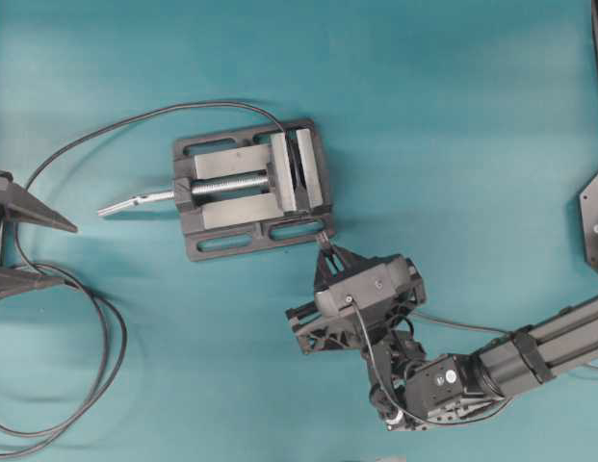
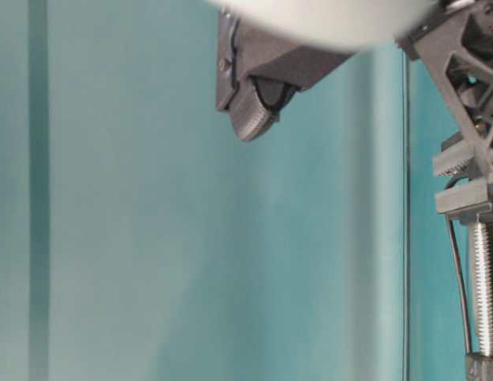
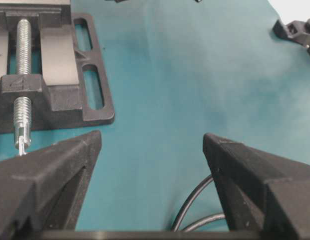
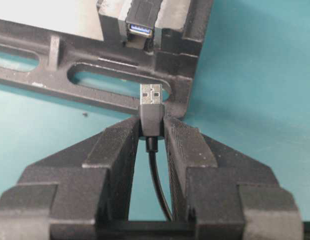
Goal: Insert the USB cable into the fixed female connector.
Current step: 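Move the right gripper to align the plug with the vise's female port, then push the USB plug forward into the female connector with the right gripper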
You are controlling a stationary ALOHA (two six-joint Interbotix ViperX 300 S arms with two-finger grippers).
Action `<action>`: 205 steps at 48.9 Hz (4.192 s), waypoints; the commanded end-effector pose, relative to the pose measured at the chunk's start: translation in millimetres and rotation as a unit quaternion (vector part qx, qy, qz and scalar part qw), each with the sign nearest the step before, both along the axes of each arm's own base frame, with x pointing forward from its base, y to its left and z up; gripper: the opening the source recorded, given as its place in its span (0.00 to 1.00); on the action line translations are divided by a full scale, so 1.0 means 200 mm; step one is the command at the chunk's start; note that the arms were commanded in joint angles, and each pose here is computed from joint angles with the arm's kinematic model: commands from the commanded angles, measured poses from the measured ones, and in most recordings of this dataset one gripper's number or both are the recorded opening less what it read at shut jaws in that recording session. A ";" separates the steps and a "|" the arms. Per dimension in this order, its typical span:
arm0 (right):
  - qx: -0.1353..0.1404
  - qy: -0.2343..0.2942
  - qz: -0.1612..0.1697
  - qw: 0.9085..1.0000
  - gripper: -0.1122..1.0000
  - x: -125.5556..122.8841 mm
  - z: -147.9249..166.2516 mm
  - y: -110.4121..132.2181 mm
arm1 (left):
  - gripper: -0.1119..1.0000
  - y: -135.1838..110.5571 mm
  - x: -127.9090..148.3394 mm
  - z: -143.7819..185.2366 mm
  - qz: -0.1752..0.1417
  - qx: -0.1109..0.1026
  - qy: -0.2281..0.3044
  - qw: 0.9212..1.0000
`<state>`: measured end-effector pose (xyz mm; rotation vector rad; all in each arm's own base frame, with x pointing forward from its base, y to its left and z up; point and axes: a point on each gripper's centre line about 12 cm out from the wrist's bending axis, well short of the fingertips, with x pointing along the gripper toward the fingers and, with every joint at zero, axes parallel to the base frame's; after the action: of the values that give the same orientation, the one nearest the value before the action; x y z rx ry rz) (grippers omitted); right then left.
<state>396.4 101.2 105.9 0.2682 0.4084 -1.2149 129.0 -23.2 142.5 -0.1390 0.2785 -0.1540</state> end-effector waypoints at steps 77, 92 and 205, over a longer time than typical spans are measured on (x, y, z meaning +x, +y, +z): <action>0.003 -0.048 -0.072 0.996 0.29 0.16 0.10 -0.07 | 0.99 -0.01 0.02 0.04 -0.003 0.002 -0.008 1.000; 0.002 -0.049 -0.079 0.996 0.29 0.17 0.10 -0.10 | 0.99 -0.01 0.02 0.04 -0.003 0.002 -0.008 1.000; -0.002 -0.054 -0.124 0.991 0.29 0.17 0.06 -0.30 | 0.99 -0.01 0.02 0.04 -0.002 0.002 -0.008 1.000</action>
<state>425.6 64.8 107.9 0.3689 0.3142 -1.3903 129.0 -23.2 142.5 -0.1390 0.2785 -0.1540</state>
